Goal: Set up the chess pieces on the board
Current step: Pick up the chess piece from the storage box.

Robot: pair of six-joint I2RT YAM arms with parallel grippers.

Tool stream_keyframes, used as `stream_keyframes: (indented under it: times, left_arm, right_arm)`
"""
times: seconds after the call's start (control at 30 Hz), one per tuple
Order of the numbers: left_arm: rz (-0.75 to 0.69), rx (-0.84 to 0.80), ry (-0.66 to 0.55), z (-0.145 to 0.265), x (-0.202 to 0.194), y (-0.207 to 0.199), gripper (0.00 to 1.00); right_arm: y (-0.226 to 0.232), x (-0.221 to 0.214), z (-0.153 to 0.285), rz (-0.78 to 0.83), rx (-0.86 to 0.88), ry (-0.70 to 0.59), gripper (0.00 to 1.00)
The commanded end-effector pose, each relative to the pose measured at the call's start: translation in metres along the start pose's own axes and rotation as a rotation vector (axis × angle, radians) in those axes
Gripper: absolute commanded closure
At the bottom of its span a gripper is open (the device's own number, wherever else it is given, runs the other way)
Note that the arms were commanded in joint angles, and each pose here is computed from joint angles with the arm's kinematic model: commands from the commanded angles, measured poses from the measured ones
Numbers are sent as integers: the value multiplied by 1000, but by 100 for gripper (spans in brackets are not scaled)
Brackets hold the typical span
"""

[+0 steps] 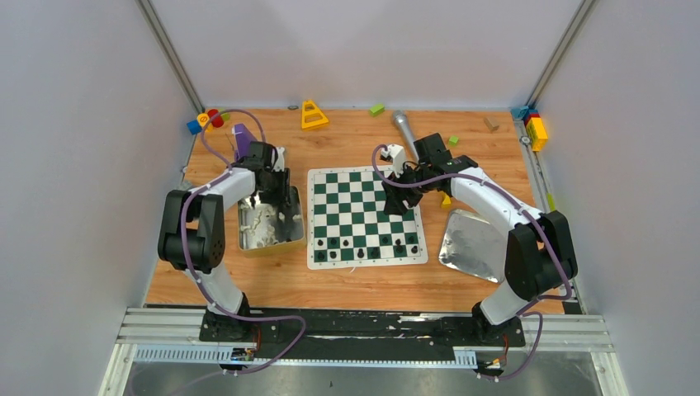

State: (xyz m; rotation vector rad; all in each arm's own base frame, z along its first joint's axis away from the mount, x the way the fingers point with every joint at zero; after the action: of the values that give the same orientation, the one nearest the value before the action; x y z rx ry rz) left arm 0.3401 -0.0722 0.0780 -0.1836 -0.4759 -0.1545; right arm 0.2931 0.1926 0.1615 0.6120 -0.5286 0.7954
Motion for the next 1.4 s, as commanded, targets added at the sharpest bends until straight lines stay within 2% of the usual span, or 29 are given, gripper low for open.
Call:
stream_keyframes:
  times: [0.0,0.3,0.83,1.03,1.2,1.37]
  left_arm:
    - [22,21,-42,-11,13,1,54]
    - [30,37,-36,-20,14,3,60]
    - [12,22,-39,-15,13,2,84]
    - [-65,-34,-99,17,26,-8,91]
    - [-185,-101,-144,55,33,-18,94]
    - [-393,-198,-289,110,41,-41,91]
  right_arm:
    - [2,5,-1,17,34,-33,43]
    - [6,3,-1,10,59,-30,43]
    - [9,2,-2,-8,95,-17,43]
    - [13,17,7,11,94,-48,43]
    - [20,41,19,28,120,-103,43]
    - [31,70,24,-4,217,-163,42]
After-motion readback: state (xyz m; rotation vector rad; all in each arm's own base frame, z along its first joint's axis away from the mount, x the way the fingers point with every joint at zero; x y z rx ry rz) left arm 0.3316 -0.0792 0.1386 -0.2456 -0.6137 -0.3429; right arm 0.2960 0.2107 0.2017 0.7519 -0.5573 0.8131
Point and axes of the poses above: each gripper's point midway between its finger pads, its own z axis back along the fingers, its own y axis along the line the jaws close on, x = y × z, the point moved 5 cm from there along z, back along the fingers, and after that the axes turned 5 degrees about -z, right-handed, at the moved point
